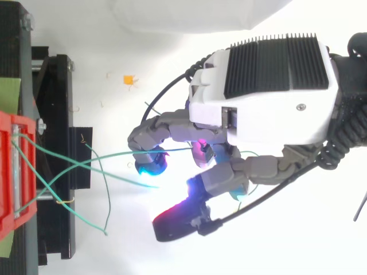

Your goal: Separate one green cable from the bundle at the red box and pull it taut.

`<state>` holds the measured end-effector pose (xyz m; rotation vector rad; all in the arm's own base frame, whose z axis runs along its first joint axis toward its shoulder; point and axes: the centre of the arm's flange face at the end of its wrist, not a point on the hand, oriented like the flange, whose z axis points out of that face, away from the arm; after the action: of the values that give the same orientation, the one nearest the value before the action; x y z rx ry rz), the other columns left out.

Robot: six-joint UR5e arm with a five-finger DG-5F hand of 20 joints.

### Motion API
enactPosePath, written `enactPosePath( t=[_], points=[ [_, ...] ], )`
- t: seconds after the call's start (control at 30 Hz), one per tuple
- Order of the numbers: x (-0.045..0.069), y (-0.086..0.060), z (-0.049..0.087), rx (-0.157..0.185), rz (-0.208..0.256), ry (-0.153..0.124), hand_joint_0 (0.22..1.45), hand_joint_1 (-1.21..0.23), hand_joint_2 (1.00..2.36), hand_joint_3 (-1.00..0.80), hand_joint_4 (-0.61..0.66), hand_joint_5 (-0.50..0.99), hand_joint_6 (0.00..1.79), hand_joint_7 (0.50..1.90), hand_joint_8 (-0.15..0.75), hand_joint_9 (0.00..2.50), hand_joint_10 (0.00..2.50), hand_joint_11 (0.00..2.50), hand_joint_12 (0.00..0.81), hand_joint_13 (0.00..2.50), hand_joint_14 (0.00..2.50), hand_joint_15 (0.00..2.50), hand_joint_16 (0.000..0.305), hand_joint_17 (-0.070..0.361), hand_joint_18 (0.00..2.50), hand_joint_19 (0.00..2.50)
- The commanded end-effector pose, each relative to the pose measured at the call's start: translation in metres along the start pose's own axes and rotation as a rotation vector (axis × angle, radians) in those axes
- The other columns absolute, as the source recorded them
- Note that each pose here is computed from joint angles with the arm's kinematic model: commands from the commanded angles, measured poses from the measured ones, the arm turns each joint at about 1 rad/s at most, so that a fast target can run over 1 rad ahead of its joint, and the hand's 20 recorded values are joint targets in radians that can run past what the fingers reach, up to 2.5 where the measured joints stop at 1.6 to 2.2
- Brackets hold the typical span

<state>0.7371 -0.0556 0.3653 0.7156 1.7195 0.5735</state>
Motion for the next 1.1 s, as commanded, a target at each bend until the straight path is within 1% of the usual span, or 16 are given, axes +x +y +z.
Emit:
enactPosePath(
  t=[0.0, 0.13, 0.33, 0.4, 0.5, 0.63, 0.67, 0.7, 0.73, 0.77, 0.8, 0.83, 0.9, 0.93, 1.0, 1.07],
  points=[
    [0.0003, 0.0, 0.0003, 0.004, 0.0, -0.004, 0.77, -0.62, 1.01, -0.38, 0.06, 0.15, 0.5, 1.29, 0.089, 1.88, 0.0, 0.02, 0.409, 1.15, 0.01, 0.44, 0.042, 0.095, 0.75, 0.6],
    [0.0006, 0.0, 0.0001, 0.011, -0.001, -0.008, 0.77, -0.64, 1.01, -0.32, 0.05, 0.15, 0.5, 1.3, 0.124, 1.86, 0.0, 0.02, 0.41, 1.14, 0.01, 0.44, 0.042, 0.095, 0.75, 0.61],
    [0.0005, 0.0009, -0.0007, 0.015, -0.002, -0.009, 0.73, -0.68, 1.02, -0.16, 0.01, 0.15, 0.5, 1.32, 0.188, 1.79, 0.0, 0.04, 0.408, 1.12, 0.01, 0.46, 0.046, 0.104, 0.74, 0.59],
    [0.001, 0.0004, -0.0007, 0.016, -0.002, -0.008, 0.7, -0.76, 1.01, -0.14, 0.03, 0.15, 0.5, 1.32, 0.205, 1.8, 0.0, 0.02, 0.424, 1.14, 0.01, 0.45, 0.051, 0.115, 0.78, 0.55],
    [0.0017, -0.0003, -0.0001, 0.017, -0.002, -0.007, 0.64, -0.89, 1.0, -0.08, 0.1, 0.14, 0.5, 1.32, 0.25, 1.77, 0.0, 0.0, 0.477, 1.15, 0.01, 0.42, 0.065, 0.147, 0.87, 0.5],
    [0.001, 0.0004, -0.0007, 0.016, -0.002, -0.008, 0.6, -0.94, 1.0, -0.08, 0.17, 0.12, 0.5, 1.34, 0.281, 1.66, 0.0, 0.0, 0.486, 1.04, 0.01, 0.43, 0.072, 0.162, 0.87, 0.49],
    [0.0017, -0.0003, -0.0001, 0.017, -0.002, -0.007, 0.57, -0.93, 1.01, -0.2, 0.16, 0.11, 0.5, 1.38, 0.288, 1.57, 0.0, 0.04, 0.473, 0.98, 0.01, 0.45, 0.071, 0.159, 0.81, 0.52],
    [0.0017, -0.0003, -0.0001, 0.017, -0.002, -0.007, 0.55, -0.91, 1.01, -0.23, 0.16, 0.11, 0.5, 1.38, 0.289, 1.57, 0.0, 0.05, 0.474, 0.98, 0.01, 0.46, 0.071, 0.16, 0.81, 0.52],
    [0.0017, -0.0003, -0.0001, 0.017, -0.002, -0.007, 0.49, -0.87, 1.01, -0.43, 0.16, 0.1, 0.5, 1.38, 0.273, 1.52, 0.0, 0.07, 0.448, 0.93, 0.01, 0.47, 0.066, 0.149, 0.74, 0.56],
    [0.0012, 0.0002, -0.0001, 0.016, -0.002, -0.008, 0.46, -0.82, 1.0, -0.5, 0.17, 0.1, 0.5, 1.38, 0.284, 1.53, 0.0, 0.07, 0.458, 0.94, 0.01, 0.47, 0.07, 0.157, 0.77, 0.54],
    [0.0017, -0.0003, -0.0001, 0.017, -0.002, -0.007, 0.38, -0.69, 1.0, -0.5, 0.2, 0.11, 0.5, 1.35, 0.299, 1.56, 0.0, 0.03, 0.493, 0.97, 0.01, 0.44, 0.079, 0.177, 0.84, 0.49],
    [0.0017, -0.0003, -0.0001, 0.017, -0.002, -0.007, 0.38, -0.67, 1.0, -0.5, 0.21, 0.11, 0.5, 1.34, 0.306, 1.56, 0.0, 0.03, 0.495, 0.98, 0.01, 0.44, 0.08, 0.18, 0.85, 0.49],
    [0.001, 0.0004, -0.0007, 0.016, -0.002, -0.008, 0.33, -0.54, 1.0, -0.5, 0.23, 0.11, 0.5, 1.3, 0.309, 1.58, 0.0, 0.0, 0.517, 1.0, 0.01, 0.42, 0.086, 0.193, 0.9, 0.46],
    [0.0011, 0.0002, -0.0009, 0.017, -0.002, -0.007, 0.33, -0.53, 1.0, -0.5, 0.23, 0.11, 0.5, 1.3, 0.308, 1.58, 0.0, 0.0, 0.517, 1.0, 0.01, 0.42, 0.086, 0.193, 0.9, 0.46],
    [0.0018, -0.0005, -0.0003, 0.018, -0.002, -0.006, 0.31, -0.34, 1.0, -0.5, 0.18, 0.12, 0.5, 1.26, 0.296, 1.62, 0.0, 0.0, 0.517, 1.02, 0.01, 0.4, 0.086, 0.193, 0.88, 0.46],
    [0.0018, -0.0005, -0.0003, 0.018, -0.002, -0.006, 0.35, -0.18, 1.0, -0.5, 0.14, 0.13, 0.5, 1.26, 0.262, 1.67, 0.0, 0.0, 0.49, 1.03, 0.01, 0.4, 0.081, 0.182, 0.84, 0.48]
  ],
)
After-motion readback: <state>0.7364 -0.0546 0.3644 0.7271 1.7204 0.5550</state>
